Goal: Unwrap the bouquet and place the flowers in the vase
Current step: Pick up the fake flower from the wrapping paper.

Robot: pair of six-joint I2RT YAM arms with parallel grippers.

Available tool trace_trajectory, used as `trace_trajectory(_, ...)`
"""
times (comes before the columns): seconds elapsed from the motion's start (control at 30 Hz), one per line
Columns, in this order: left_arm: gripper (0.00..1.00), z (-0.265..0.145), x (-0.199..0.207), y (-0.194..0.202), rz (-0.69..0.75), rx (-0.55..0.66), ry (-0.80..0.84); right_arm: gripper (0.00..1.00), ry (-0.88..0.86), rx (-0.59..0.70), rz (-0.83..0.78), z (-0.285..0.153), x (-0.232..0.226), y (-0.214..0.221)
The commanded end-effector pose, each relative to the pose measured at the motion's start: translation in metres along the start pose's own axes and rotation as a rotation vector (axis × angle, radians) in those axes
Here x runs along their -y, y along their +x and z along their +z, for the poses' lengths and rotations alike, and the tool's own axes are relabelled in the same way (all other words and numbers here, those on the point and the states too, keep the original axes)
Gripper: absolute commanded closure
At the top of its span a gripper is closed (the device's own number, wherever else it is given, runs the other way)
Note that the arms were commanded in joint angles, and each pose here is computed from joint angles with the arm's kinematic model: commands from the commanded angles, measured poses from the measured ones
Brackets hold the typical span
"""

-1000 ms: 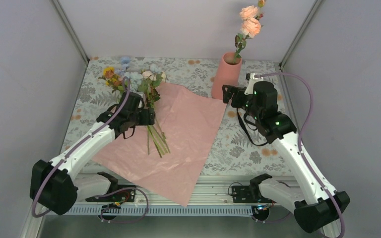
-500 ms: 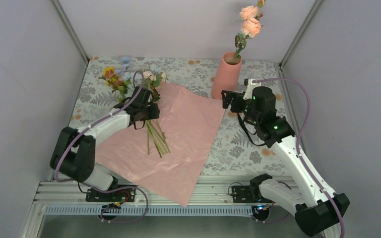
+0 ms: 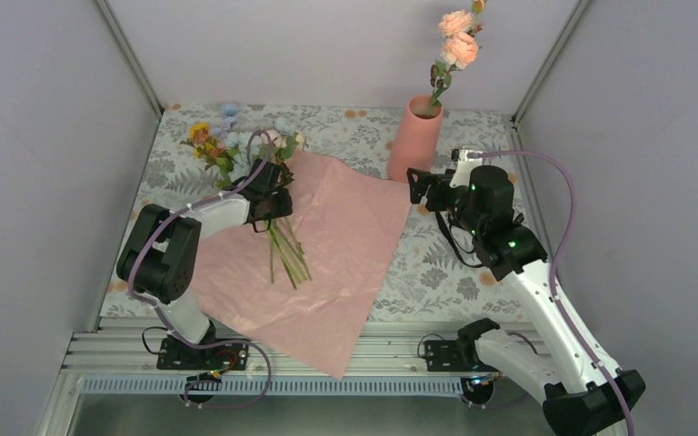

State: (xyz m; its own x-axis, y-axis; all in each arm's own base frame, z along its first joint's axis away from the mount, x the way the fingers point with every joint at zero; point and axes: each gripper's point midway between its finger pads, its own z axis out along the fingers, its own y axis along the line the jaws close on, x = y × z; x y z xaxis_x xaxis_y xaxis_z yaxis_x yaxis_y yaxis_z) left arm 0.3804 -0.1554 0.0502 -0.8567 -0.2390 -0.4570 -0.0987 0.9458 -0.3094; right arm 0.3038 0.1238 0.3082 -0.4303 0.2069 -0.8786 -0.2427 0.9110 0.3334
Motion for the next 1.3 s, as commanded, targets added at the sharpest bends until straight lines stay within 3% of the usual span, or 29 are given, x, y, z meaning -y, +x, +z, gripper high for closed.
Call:
trace_trajectory(0.0, 0.68, 0.01, 0.008, -0.014, -0.031, 0.029, 0.025, 0.0, -0.009, 0.024, -0.007, -0.001, -0.001, -0.004)
trace_trajectory(0.43, 0.73, 0.03, -0.005, -0.003, -0.069, -0.015, -0.035, 0.0, -0.046, 0.039, -0.005, -0.007, -0.009, -0.01)
trace_trajectory(0.57, 0.82, 0.029, -0.002, -0.004, -0.086, -0.009, -0.019, 0.0, -0.048, 0.048, -0.006, -0.01, -0.01, -0.016)
trace_trajectory(0.87, 0.97, -0.004, 0.016, -0.027, -0.094, 0.065, 0.045, 0.0, -0.047, 0.03, 0.0, -0.008, -0.01, -0.011)
trace_trajectory(1.27, 0.98, -0.048, 0.036, -0.049, -0.059, 0.173, 0.103, 0.0, -0.125, -0.011, -0.012, -0.001, -0.024, -0.007)
